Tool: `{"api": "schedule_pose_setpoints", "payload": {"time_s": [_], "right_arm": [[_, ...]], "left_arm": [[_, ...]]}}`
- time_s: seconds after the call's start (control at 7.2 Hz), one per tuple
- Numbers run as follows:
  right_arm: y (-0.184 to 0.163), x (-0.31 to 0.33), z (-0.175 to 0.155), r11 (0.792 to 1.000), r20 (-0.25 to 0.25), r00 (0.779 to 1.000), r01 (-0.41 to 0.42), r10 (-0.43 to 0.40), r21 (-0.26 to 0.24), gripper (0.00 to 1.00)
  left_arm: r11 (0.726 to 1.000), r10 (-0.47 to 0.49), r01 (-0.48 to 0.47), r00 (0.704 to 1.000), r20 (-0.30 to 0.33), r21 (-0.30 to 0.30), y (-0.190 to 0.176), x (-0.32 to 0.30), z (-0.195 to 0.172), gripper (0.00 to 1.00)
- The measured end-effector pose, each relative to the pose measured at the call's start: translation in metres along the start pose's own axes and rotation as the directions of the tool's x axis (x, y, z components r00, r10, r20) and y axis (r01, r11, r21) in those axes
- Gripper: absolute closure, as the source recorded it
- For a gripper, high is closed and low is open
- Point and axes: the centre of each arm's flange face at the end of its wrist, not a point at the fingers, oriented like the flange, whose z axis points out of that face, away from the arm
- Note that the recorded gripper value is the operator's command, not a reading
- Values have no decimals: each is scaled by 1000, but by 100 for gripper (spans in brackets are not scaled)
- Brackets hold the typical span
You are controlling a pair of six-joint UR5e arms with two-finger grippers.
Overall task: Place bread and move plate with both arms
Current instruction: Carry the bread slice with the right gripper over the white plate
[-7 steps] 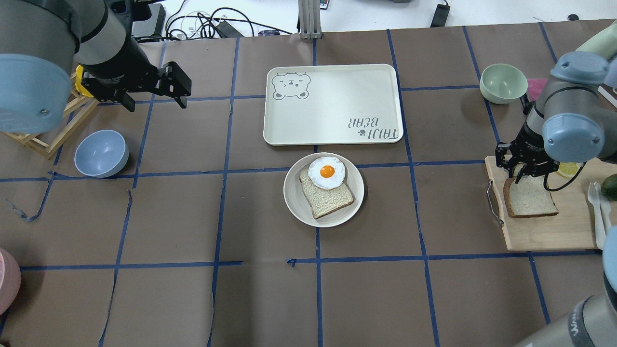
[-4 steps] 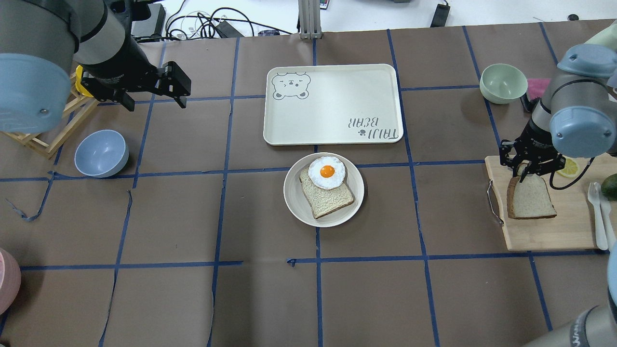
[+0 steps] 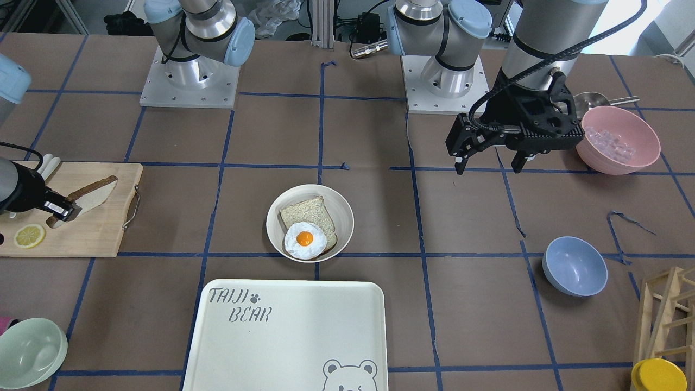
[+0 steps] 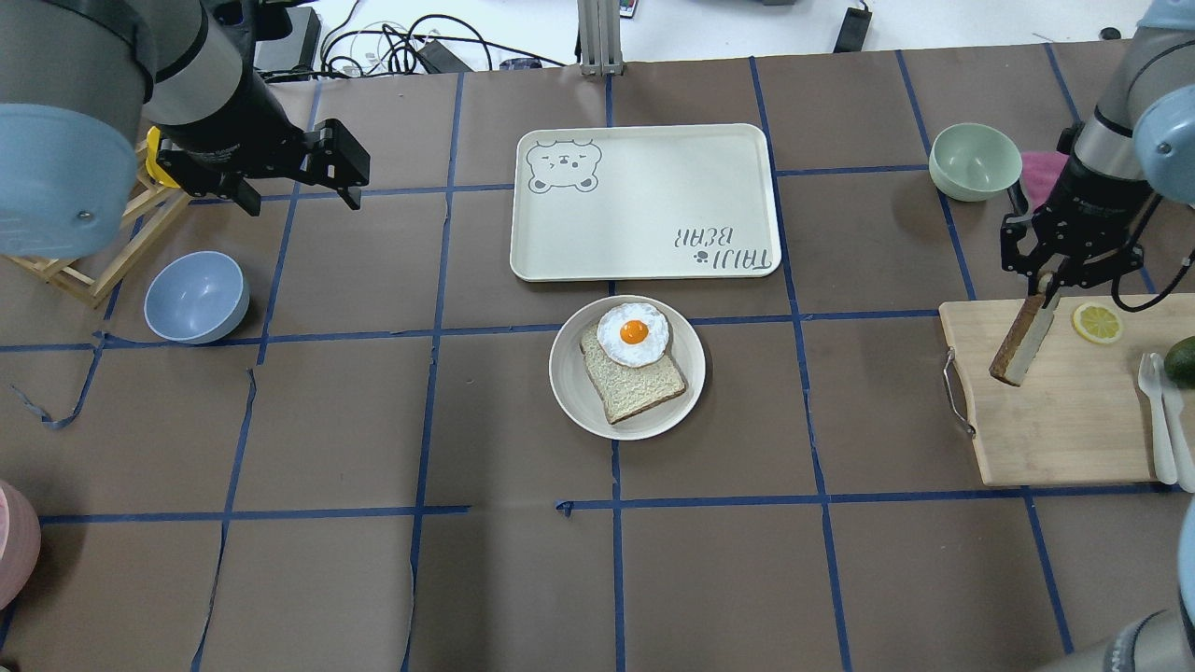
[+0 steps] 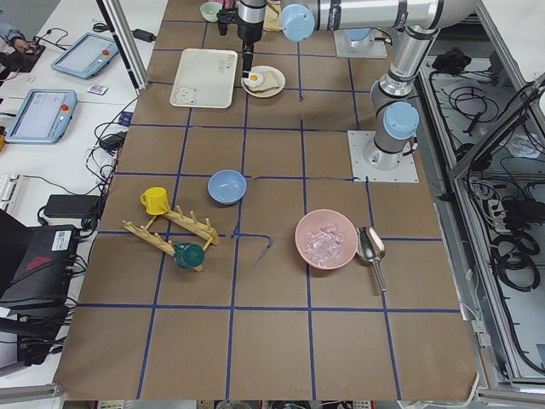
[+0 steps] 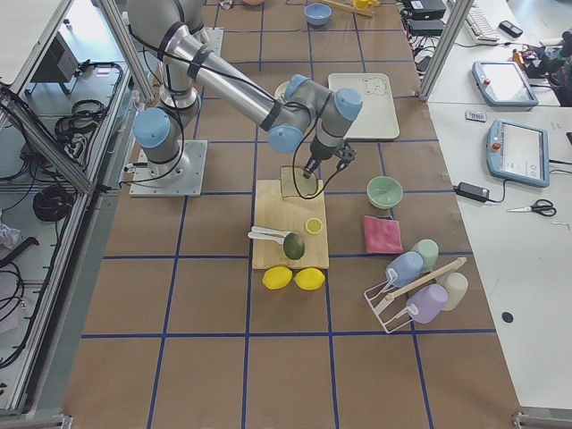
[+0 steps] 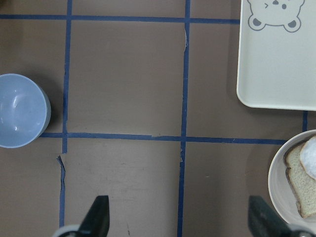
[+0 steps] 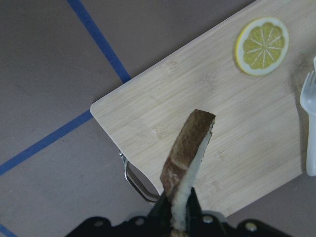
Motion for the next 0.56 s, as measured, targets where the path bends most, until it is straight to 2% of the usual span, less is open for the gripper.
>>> {"api": "schedule_pose_setpoints", "payload": {"time_s": [0.28, 0.56], "right_arm": [[29, -55, -39, 1000, -30, 1000, 6, -6, 8, 100], [86, -144, -74, 997, -53, 999, 16, -13, 72, 100]], "left_arm": [[1000, 0, 0, 1000, 0, 0, 0, 0, 0, 0], [1000, -1, 1, 1000, 0, 0, 0, -1, 0, 0]]}}
